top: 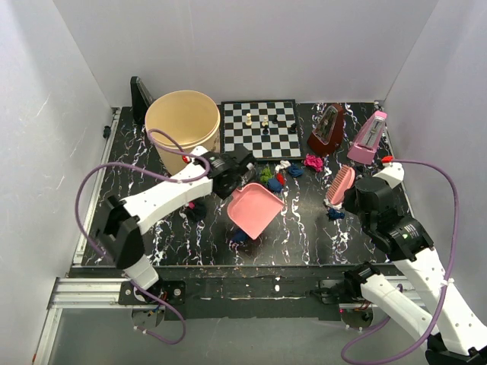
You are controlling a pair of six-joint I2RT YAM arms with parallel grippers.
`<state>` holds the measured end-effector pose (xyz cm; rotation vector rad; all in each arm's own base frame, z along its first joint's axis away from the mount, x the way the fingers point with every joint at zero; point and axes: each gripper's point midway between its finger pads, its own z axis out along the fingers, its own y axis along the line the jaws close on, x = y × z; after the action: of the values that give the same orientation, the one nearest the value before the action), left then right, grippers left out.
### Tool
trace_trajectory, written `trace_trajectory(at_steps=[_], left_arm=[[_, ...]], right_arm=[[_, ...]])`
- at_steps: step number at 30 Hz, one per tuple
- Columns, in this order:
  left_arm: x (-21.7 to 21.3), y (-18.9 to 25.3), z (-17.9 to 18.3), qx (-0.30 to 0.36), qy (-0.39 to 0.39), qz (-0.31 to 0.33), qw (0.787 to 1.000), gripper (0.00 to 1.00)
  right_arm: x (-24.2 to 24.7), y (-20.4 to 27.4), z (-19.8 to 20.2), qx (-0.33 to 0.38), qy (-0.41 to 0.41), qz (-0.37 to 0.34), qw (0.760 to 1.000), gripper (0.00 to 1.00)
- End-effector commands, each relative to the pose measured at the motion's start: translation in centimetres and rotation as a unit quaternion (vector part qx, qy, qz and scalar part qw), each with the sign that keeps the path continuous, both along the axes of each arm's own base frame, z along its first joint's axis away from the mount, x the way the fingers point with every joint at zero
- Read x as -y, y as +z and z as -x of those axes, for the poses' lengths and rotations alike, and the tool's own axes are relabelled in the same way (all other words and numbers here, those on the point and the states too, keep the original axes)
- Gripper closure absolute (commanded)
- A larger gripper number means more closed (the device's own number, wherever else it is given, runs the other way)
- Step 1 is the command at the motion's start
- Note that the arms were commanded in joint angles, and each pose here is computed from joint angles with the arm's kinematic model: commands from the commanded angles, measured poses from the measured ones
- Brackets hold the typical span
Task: Sweep away the paper scraps from the table
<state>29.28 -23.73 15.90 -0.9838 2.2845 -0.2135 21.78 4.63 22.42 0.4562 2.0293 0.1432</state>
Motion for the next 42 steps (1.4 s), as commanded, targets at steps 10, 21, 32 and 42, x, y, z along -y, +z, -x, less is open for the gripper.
trace_trajectory(at_steps=[10, 21, 32, 42], left_arm=[[-8.2, -2.3, 4.1, 0.008, 0.332, -0.032, 0.943, 0.77], [-11.0, -1.0, 4.0, 0.053, 0.313, -0.092, 0.944, 0.02], [-5.6, 2.1, 1.3, 0.073, -0.281, -0.278, 0.916, 0.02], [-2.9, 1.2, 6.1, 0.08, -0.592, -0.267, 0.756, 0.02]], right_arm=[[0.0, 1.9, 0.5, 0.047, 0.017, -0.018, 0.999, 0.99], [-0.8, 1.6, 0.2, 0.041, 0.032, -0.021, 0.998, 0.99], [-2.7, 2.6, 0.5, 0.066, 0.103, -0.03, 0.992, 0.99], [-3.6, 2.9, 1.2, 0.066, 0.134, -0.043, 0.988, 0.99]])
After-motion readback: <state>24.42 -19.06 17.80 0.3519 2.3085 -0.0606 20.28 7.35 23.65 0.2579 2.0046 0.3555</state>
